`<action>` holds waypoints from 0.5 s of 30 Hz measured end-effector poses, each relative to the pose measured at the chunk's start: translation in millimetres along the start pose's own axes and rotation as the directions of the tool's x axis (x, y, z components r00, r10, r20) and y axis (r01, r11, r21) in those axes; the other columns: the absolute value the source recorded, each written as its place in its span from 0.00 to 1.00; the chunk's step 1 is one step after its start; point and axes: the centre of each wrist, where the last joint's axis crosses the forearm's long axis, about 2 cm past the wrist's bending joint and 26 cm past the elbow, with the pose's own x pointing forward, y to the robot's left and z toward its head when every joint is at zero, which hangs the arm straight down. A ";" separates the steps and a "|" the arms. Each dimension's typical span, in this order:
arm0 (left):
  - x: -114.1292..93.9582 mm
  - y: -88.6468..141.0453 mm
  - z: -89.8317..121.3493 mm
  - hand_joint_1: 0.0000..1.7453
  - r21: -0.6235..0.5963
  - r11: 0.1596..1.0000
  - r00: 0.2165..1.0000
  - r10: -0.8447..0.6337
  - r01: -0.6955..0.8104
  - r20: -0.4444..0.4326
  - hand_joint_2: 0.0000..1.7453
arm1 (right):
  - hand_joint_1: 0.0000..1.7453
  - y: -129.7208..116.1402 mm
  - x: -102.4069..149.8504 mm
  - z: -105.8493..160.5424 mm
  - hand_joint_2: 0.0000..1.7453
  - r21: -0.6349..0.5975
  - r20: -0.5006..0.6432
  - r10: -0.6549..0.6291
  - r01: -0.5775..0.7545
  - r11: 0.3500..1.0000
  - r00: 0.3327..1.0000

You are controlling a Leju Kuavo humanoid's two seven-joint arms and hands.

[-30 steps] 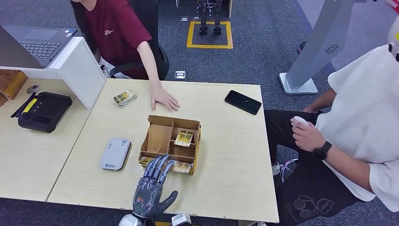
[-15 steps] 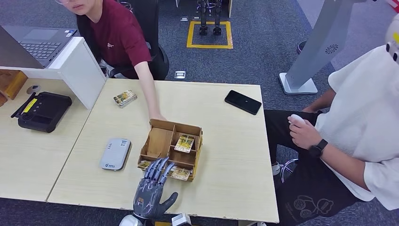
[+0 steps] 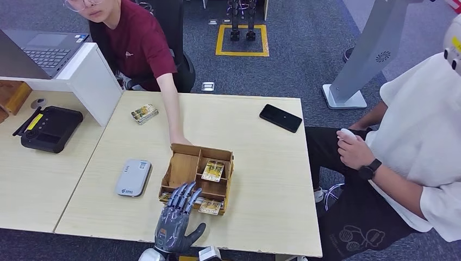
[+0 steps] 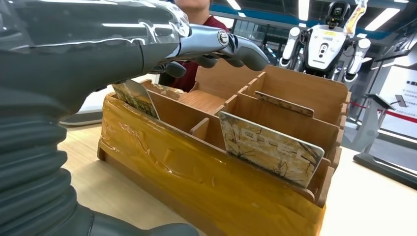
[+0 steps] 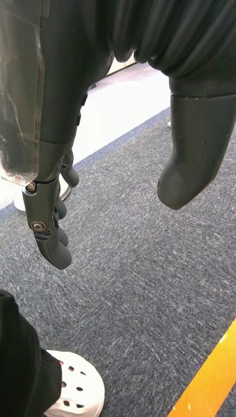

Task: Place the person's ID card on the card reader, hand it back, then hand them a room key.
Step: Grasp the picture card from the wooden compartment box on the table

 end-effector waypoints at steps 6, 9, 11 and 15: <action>0.0 -0.5 0.2 0.00 -0.002 1.000 1.000 0.001 -0.001 0.002 1.00 | 0.00 -0.7 0.6 -0.2 1.00 -0.001 0.001 0.001 -0.001 1.000 1.000; -0.1 -0.6 0.4 0.00 0.002 1.000 1.000 0.010 -0.010 0.010 1.00 | 0.00 -0.7 0.6 -0.2 1.00 -0.001 0.001 0.001 -0.001 1.000 1.000; -0.1 -0.7 0.5 0.00 0.011 1.000 0.999 0.026 -0.027 0.023 1.00 | 0.00 -0.7 0.6 -0.2 1.00 -0.001 0.001 0.000 0.000 1.000 1.000; 0.1 -0.8 0.4 0.00 0.021 0.999 0.999 0.041 -0.042 0.035 1.00 | 0.00 -0.7 0.6 -0.2 1.00 -0.001 0.001 -0.001 0.001 1.000 1.000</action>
